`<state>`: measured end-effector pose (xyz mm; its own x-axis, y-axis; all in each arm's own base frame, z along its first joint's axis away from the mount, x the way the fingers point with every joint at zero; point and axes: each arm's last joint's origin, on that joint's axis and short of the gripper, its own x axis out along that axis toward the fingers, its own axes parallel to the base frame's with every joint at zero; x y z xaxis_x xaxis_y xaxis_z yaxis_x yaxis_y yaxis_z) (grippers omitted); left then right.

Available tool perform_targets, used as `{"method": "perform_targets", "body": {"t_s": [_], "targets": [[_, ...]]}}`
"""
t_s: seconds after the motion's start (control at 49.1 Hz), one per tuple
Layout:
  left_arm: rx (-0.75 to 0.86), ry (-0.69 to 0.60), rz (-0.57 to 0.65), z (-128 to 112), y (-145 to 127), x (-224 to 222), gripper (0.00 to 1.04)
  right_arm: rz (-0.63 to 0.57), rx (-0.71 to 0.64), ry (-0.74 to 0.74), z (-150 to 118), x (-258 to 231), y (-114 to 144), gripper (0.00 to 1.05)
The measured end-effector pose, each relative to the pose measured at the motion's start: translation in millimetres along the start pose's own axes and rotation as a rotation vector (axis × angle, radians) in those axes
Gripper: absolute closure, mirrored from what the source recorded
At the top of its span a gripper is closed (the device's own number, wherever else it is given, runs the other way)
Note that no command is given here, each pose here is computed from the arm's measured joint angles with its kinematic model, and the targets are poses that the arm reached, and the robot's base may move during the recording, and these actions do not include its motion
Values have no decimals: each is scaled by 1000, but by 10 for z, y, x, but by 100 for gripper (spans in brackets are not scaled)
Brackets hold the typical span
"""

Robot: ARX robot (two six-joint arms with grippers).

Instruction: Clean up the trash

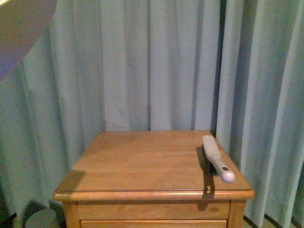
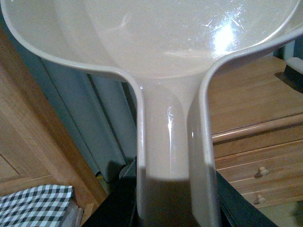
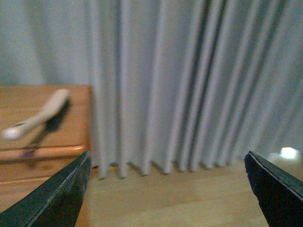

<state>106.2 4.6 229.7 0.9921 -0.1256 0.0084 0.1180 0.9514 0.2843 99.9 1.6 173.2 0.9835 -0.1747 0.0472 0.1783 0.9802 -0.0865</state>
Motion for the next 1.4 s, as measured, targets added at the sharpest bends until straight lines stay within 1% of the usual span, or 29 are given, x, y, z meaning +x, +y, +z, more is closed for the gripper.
{"method": "perform_targets", "body": {"t_s": [0.041, 0.081, 0.122, 0.163, 0.244, 0.346, 0.427, 0.509, 0.631, 0.732, 0.814, 0.875, 0.997, 1.302, 1.404], "targets": [[-1, 2, 0, -5, -1, 1, 80, -53, -31, 8, 11, 17, 21, 7], [-4, 2, 0, -6, -1, 0, 80, -108, -78, 48, 24, 61, 62, 7], [-3, 1, -2, -5, -2, -1, 80, -109, -107, 90, 65, 135, 101, 7], [-3, 1, -2, -5, -2, -1, 80, -77, -124, 142, 137, 237, 148, 7], [-4, 2, -1, -5, -2, -1, 80, -19, -111, 198, 300, 429, 227, 7], [-4, 2, -1, -6, -2, -1, 80, 58, -71, 279, 575, 771, 393, 7], [-4, 2, -1, -6, -2, -1, 80, 100, -34, 320, 732, 985, 517, 7], [-4, 1, -2, -6, -2, -1, 80, 169, 14, 432, 893, 1330, 742, 7], [-4, 1, 0, -6, -2, -1, 80, 217, 86, 582, 1064, 1814, 1101, 7], [-4, 1, -1, -6, -2, -1, 80, 234, 108, 622, 1108, 2054, 1308, 7], [-4, 1, -1, -6, -2, -1, 80, 247, 130, 662, 1095, 2231, 1471, 7], [-4, 1, 0, -6, -2, -1, 80, 247, 140, 724, 1031, 2373, 1601, 7], [-4, 1, -1, -6, -2, -1, 80, 217, 151, 843, 784, 2615, 1813, 7], [-4, 1, -1, -6, -2, -1, 80, 166, 188, 935, 367, 2892, 2076, 7], [-4, 1, -1, -6, -2, -1, 80, 155, 200, 956, 268, 2931, 2125, 7]]}}
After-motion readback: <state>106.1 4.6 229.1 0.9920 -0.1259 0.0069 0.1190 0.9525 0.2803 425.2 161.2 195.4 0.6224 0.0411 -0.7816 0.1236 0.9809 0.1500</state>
